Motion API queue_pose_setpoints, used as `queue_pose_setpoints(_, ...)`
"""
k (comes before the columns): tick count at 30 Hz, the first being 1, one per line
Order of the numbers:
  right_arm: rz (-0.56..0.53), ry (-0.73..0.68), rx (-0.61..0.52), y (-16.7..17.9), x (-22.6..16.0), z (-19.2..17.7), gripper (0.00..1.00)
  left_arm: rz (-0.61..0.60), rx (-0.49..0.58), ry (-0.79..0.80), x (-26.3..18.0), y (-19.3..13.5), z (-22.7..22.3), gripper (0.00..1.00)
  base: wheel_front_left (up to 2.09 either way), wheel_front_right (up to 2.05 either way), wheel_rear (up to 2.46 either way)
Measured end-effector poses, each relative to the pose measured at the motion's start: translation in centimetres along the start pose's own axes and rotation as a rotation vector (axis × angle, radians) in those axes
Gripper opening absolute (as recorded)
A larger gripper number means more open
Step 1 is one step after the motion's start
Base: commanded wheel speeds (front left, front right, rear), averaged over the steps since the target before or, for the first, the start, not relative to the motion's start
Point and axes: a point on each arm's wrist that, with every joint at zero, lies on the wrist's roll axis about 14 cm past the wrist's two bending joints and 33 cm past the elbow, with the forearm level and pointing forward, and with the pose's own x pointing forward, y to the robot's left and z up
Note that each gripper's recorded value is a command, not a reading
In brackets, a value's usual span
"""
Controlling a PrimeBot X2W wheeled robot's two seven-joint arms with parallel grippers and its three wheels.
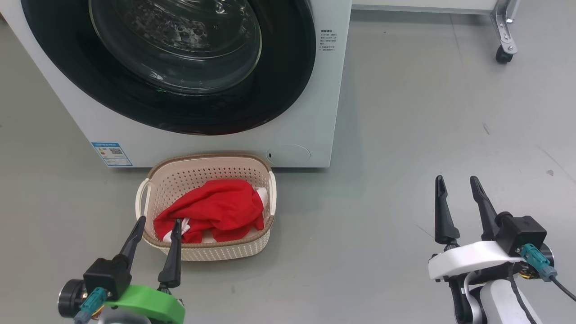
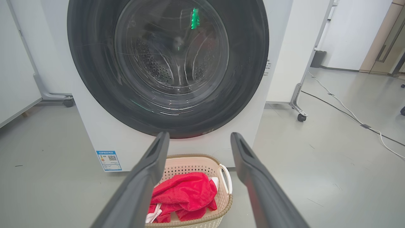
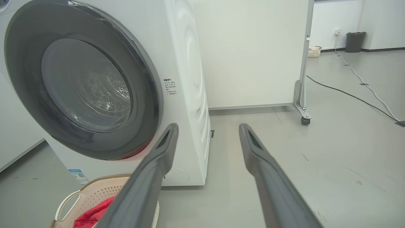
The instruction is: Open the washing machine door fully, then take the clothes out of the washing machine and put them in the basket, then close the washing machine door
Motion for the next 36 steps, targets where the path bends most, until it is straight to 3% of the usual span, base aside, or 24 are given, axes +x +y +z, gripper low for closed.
queue_pose_setpoints(18,0.009,0.0,0.003,0.2,0.0,0.0,1.0,0.008,-0.012,-0.011,0.0,0.2,0.3,1.0,0.0,0.0,0.0)
queue_pose_setpoints(19,0.006,0.011,0.004,0.1,-0.1,-0.3,0.0,0.008,-0.013,-0.002,-0.1,0.2,0.0,0.0,0.0,0.0,0.0)
queue_pose_setpoints(25,-0.027,0.101,0.024,-0.4,-1.8,-3.3,0.0,0.026,-0.027,0.075,-1.2,0.3,-2.5,0.0,0.0,0.0,0.0)
queue_pose_setpoints(36,-0.069,0.098,0.149,-1.0,-1.9,-3.0,0.0,0.087,-0.159,0.091,-1.3,1.6,-2.5,0.0,0.0,0.0,0.0)
